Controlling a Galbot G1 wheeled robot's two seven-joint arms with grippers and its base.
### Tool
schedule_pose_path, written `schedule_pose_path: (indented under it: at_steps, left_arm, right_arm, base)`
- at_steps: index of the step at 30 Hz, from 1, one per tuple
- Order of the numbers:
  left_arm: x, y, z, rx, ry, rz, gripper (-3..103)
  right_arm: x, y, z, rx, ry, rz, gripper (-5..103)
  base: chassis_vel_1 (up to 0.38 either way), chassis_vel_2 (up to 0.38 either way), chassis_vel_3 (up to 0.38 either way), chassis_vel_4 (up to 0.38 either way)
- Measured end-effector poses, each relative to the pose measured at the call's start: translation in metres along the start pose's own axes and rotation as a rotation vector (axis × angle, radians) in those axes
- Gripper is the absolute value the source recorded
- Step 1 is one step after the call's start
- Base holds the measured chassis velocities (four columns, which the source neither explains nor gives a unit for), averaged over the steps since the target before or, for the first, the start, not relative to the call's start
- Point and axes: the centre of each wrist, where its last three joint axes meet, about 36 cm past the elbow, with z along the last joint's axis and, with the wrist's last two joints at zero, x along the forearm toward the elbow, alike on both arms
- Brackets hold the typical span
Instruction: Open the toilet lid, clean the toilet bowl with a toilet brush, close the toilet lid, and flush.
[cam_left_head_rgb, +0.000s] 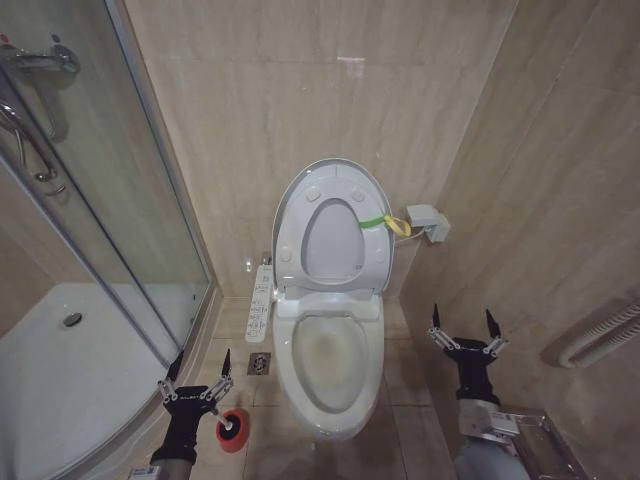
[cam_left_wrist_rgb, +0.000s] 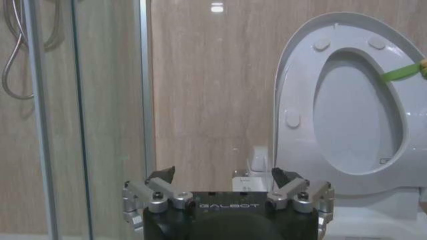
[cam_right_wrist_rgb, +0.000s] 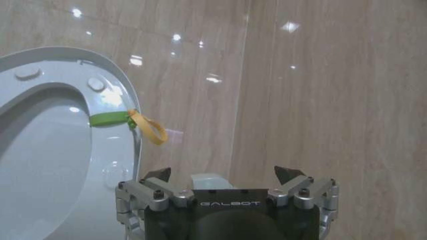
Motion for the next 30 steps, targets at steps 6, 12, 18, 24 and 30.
schedule_pose_path:
  at_steps: [6,12,18,24,30]
  left_arm:
    - [0.0,0.0,0.0,0.0,0.0,0.0,94]
    - [0.0,0.0,0.0,0.0,0.0,0.0,94]
    - [0.0,0.0,0.0,0.0,0.0,0.0,94]
    - [0.0,0.0,0.0,0.0,0.0,0.0,94]
    - [0.0,0.0,0.0,0.0,0.0,0.0,94]
  right_arm:
    - [0.001,0.001,-0.001,-0.007,0.011,-0.007,100]
    - [-0.003,0.002,0.0,-0.02,0.01,-0.008,100]
    - [-0.009,0.003,0.004,0.006,0.002,0.037,100]
    - [-0.015,0.002,0.006,0.097,0.003,0.067,100]
    - [-0.021,0.003,0.008,0.14,0.018,0.046,100]
  base:
    - [0.012,-0.018,-0.012,0.015]
    - [-0.043,0.056,0.048,-0.062]
    - [-0.146,0.125,0.136,-0.125]
    - [-0.07,0.08,0.056,-0.058]
    - [0.018,-0.036,-0.043,0.025]
